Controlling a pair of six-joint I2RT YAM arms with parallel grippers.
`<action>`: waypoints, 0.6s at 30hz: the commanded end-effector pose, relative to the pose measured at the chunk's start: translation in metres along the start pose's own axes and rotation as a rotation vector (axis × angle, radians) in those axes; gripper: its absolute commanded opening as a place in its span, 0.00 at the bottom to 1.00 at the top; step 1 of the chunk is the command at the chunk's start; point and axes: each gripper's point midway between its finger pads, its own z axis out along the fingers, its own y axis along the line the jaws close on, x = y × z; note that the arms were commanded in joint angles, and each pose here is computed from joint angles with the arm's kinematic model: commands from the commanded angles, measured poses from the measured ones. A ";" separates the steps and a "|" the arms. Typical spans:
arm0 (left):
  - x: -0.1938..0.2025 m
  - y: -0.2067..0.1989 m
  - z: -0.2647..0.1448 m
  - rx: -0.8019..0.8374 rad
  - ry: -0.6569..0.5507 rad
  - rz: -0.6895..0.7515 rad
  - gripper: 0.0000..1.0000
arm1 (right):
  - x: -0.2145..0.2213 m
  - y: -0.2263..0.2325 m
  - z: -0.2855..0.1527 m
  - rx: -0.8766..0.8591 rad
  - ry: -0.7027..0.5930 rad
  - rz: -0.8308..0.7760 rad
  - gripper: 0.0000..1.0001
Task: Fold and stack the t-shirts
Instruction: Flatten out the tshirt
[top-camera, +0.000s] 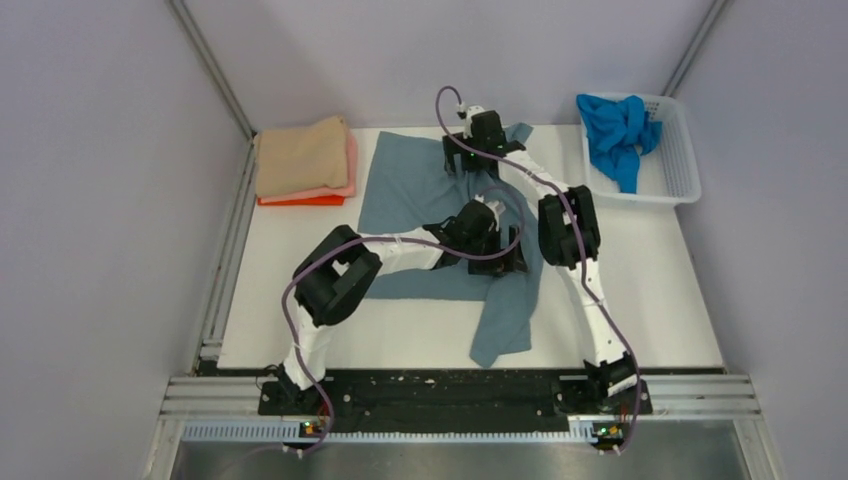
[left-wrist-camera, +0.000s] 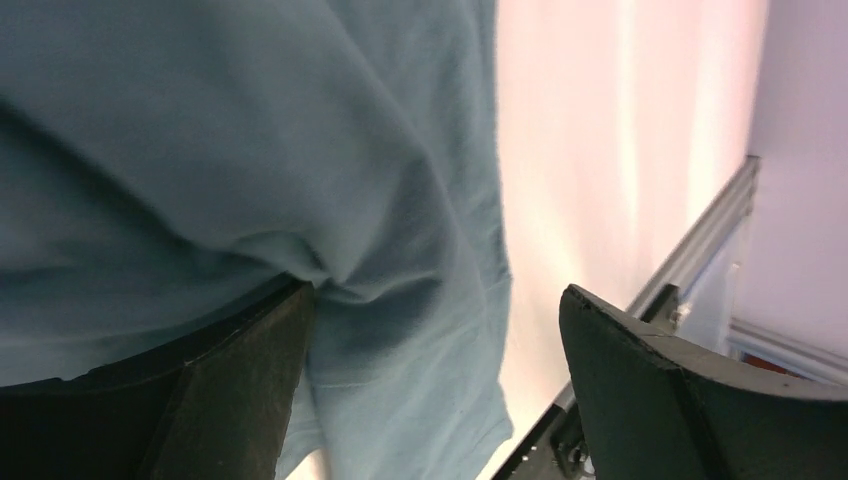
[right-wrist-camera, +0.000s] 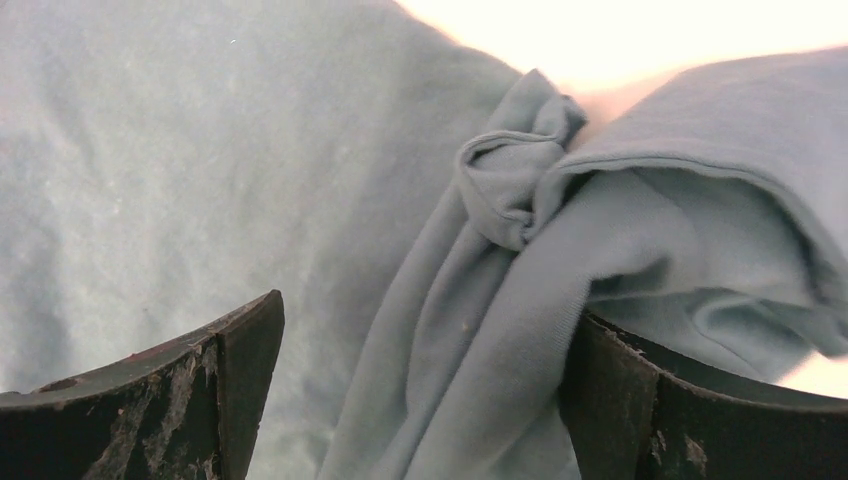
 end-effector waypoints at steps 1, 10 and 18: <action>-0.024 0.014 -0.042 -0.136 -0.095 0.081 0.97 | -0.068 -0.036 -0.043 0.163 -0.111 -0.029 0.99; 0.017 0.079 -0.178 -0.476 -0.299 -0.001 0.99 | -0.122 -0.057 -0.170 0.165 -0.232 0.083 0.99; 0.048 0.184 -0.283 -0.871 -0.448 -0.338 0.99 | -0.019 -0.016 -0.260 0.210 -0.188 0.115 0.99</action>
